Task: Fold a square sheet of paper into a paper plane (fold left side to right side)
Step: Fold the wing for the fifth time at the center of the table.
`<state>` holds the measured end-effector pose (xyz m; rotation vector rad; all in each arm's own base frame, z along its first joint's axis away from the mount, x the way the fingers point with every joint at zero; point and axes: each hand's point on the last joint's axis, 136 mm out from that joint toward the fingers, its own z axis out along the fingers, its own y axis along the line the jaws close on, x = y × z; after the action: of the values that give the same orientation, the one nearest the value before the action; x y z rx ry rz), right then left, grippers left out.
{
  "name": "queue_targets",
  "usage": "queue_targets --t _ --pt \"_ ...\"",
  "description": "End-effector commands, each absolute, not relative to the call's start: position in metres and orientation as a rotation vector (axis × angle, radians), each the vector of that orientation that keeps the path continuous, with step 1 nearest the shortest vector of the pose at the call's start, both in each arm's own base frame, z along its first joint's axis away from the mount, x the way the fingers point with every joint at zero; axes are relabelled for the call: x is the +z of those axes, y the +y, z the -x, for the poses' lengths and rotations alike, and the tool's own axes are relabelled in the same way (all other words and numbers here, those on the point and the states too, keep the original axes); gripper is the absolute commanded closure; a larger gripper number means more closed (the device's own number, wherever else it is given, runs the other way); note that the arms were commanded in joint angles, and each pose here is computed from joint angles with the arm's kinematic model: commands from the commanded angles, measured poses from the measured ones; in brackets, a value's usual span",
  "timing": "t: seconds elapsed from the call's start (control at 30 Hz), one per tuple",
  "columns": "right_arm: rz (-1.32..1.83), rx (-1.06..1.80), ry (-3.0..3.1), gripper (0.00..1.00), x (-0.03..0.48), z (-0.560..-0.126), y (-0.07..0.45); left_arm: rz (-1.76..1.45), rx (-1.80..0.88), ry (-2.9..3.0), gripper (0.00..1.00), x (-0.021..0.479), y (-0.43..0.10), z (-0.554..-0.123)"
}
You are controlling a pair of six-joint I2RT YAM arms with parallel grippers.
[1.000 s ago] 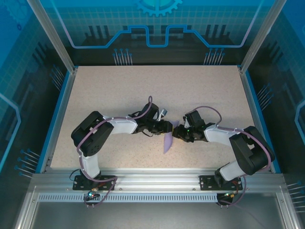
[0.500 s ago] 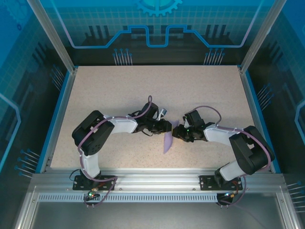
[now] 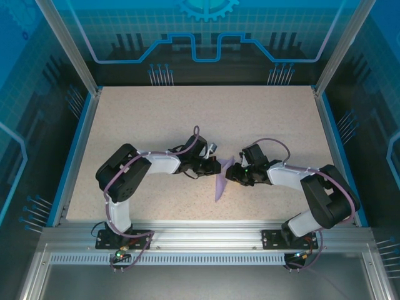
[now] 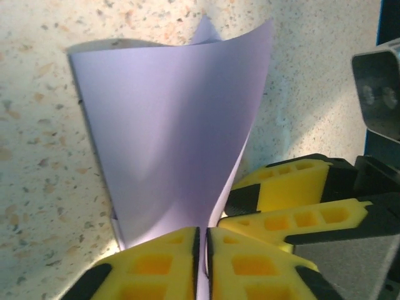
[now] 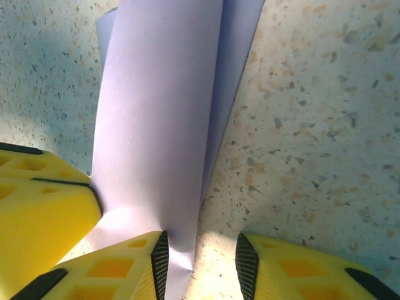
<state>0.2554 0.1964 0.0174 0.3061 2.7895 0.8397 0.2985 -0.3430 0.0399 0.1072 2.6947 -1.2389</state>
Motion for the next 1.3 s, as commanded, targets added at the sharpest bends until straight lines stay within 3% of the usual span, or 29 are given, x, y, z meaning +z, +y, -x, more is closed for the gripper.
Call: queue_targets --t 0.0,0.23,0.63,1.27 --pt "-0.230 0.791 2.814 0.61 0.014 -0.247 0.196 -0.134 -1.212 2.689 0.96 0.039 -0.335 -0.308" --pt "-0.184 0.888 2.701 0.56 0.042 -0.256 0.190 -0.252 -1.256 2.671 0.98 0.035 -0.334 -0.314" --pt "-0.290 1.111 2.538 0.31 0.073 -0.300 0.185 -0.308 -1.267 2.649 0.98 0.034 -0.334 -0.320" --pt "-0.347 1.144 2.584 0.30 0.048 -0.342 0.206 -0.309 -1.280 2.639 0.99 0.036 -0.333 -0.321"
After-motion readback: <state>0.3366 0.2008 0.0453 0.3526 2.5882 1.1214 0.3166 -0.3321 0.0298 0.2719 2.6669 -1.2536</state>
